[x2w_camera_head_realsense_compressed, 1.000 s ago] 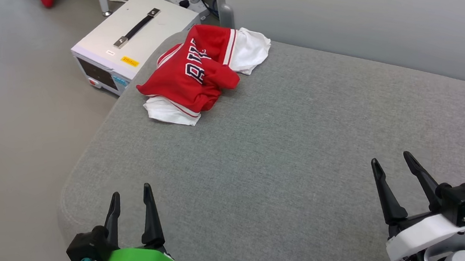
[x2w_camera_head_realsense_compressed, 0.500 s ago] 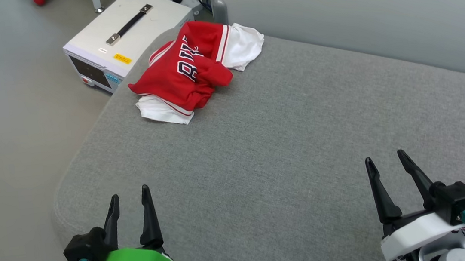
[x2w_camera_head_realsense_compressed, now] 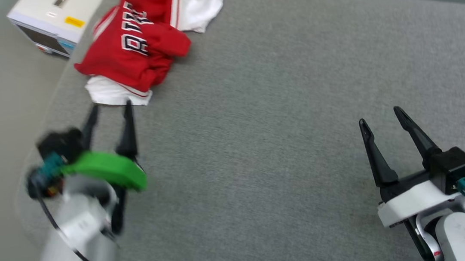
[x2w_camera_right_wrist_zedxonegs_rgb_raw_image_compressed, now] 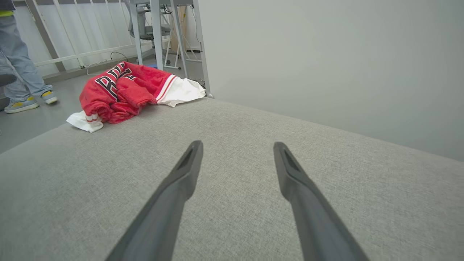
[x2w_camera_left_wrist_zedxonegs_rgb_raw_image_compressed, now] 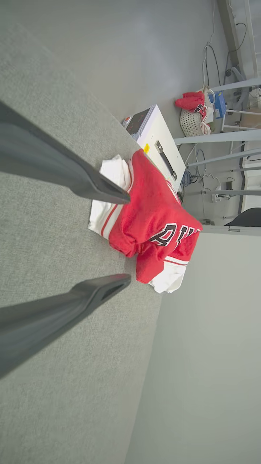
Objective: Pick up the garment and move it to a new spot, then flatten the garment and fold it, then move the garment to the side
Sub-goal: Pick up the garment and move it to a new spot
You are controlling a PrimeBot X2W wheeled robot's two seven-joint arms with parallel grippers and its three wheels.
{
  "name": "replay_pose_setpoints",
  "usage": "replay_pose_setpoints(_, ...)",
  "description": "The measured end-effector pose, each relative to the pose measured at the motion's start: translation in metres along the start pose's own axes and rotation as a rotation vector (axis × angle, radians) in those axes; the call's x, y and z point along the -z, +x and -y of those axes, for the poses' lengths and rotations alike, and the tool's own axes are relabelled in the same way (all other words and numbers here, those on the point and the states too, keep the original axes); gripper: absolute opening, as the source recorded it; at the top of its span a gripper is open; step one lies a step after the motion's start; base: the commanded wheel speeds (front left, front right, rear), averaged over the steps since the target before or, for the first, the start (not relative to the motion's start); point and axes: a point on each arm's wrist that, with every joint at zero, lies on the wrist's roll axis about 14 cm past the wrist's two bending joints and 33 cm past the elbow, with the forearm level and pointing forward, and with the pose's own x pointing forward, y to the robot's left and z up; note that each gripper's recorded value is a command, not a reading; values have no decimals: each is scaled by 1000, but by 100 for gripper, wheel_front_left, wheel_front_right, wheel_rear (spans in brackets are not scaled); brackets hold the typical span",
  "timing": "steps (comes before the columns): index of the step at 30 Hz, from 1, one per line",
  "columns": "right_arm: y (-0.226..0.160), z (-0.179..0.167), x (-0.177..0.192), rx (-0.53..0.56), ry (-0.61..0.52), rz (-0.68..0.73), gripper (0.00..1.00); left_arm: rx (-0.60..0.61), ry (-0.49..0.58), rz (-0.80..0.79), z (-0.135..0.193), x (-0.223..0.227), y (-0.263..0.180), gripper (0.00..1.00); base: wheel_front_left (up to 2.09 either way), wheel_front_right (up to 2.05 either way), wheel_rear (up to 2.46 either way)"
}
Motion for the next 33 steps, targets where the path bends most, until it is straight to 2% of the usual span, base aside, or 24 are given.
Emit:
replay_pose_setpoints(6, 3, 28, 16, 59, 6, -16, 100, 46, 115, -80, -8, -21, 80, 100, 0, 0, 0)
replay_pose_setpoints(10, -2, 47, 33, 105, 16, -50, 100, 101, 184, -231, 0, -3, 118, 100, 0, 0, 0)
replay_pose_setpoints(12, -7, 54, 42, 128, 23, -72, 100, 119, 181, -298, 3, 8, 132, 100, 0, 0, 0)
replay_pose_setpoints(17, -17, 70, 62, 176, 35, -120, 100, 117, 214, -510, -5, 50, 153, 100, 0, 0, 0)
replay_pose_setpoints(19, -20, 75, 68, 192, 38, -135, 100, 110, 224, -552, -9, 61, 160, 100, 0, 0, 0)
replay_pose_setpoints(22, -23, 83, 74, 214, 41, -147, 100, 111, 170, -602, -4, 82, 170, 100, 0, 0, 0)
replay_pose_setpoints(30, -35, 100, 85, 274, 44, -172, 100, 134, 227, -760, 3, 136, 176, 100, 0, 0, 0)
replay_pose_setpoints(31, -37, 102, 86, 280, 42, -176, 100, 135, 233, -772, 3, 139, 177, 97, 0, 0, 0)
replay_pose_setpoints(32, -38, 103, 86, 284, 41, -178, 100, 136, 234, -776, 4, 140, 178, 37, 0, 0, 0)
replay_pose_setpoints(33, -39, 104, 86, 289, 40, -180, 100, 138, 230, -782, 5, 141, 178, 0, 0, 0, 0)
